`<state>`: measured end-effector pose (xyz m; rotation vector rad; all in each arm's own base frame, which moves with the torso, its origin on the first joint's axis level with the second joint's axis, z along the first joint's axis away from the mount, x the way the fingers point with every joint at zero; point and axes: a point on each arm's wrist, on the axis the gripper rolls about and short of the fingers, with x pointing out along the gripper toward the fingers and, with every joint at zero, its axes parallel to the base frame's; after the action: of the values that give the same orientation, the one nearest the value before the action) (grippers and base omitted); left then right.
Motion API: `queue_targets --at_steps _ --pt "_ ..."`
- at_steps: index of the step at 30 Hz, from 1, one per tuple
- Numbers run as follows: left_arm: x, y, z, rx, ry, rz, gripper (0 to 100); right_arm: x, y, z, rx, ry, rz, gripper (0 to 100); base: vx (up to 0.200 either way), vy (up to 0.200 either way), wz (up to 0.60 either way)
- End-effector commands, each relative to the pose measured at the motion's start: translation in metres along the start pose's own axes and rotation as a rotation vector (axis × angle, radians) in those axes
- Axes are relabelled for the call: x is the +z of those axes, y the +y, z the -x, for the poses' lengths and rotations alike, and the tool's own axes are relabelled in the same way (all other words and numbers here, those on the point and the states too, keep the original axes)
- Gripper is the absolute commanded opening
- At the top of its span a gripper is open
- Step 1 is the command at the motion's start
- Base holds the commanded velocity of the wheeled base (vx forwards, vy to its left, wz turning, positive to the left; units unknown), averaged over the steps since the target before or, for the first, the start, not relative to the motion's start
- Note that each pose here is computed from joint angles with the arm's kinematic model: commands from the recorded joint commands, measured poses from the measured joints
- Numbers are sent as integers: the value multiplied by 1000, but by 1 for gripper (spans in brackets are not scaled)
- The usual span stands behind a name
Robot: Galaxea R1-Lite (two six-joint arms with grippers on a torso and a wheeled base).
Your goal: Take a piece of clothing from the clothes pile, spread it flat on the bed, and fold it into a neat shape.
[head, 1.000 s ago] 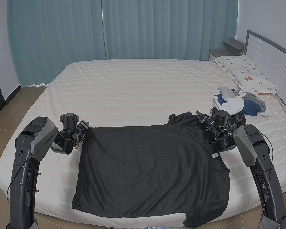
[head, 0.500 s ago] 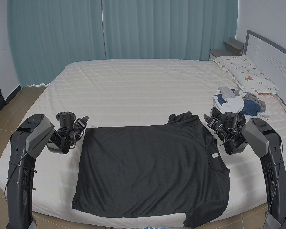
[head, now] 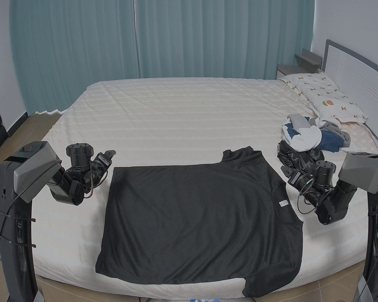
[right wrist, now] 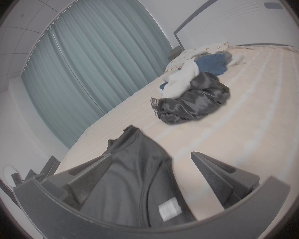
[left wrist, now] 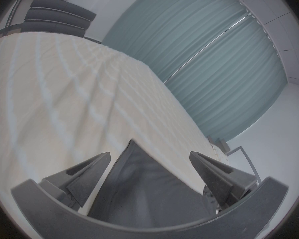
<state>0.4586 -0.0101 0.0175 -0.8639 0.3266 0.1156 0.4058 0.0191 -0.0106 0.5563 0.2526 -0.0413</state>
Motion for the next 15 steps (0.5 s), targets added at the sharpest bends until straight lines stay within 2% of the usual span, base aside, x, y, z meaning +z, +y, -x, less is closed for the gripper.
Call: queue_targets --at_steps 1,7,10,15 --pt "-15 1 85 45 147 17 100 7 1 107 52 71 -68 100 -200 0 0" --pt "-31 12 134 84 233 21 100 -7 -3 125 17 162 -197 100 -200 0 0" --pt "-41 19 153 114 285 19 100 -11 -8 128 -3 195 -268 100 0 0 0" --pt "-50 27 163 125 361 50 100 -20 -15 134 6 285 -322 100 0 0 0"
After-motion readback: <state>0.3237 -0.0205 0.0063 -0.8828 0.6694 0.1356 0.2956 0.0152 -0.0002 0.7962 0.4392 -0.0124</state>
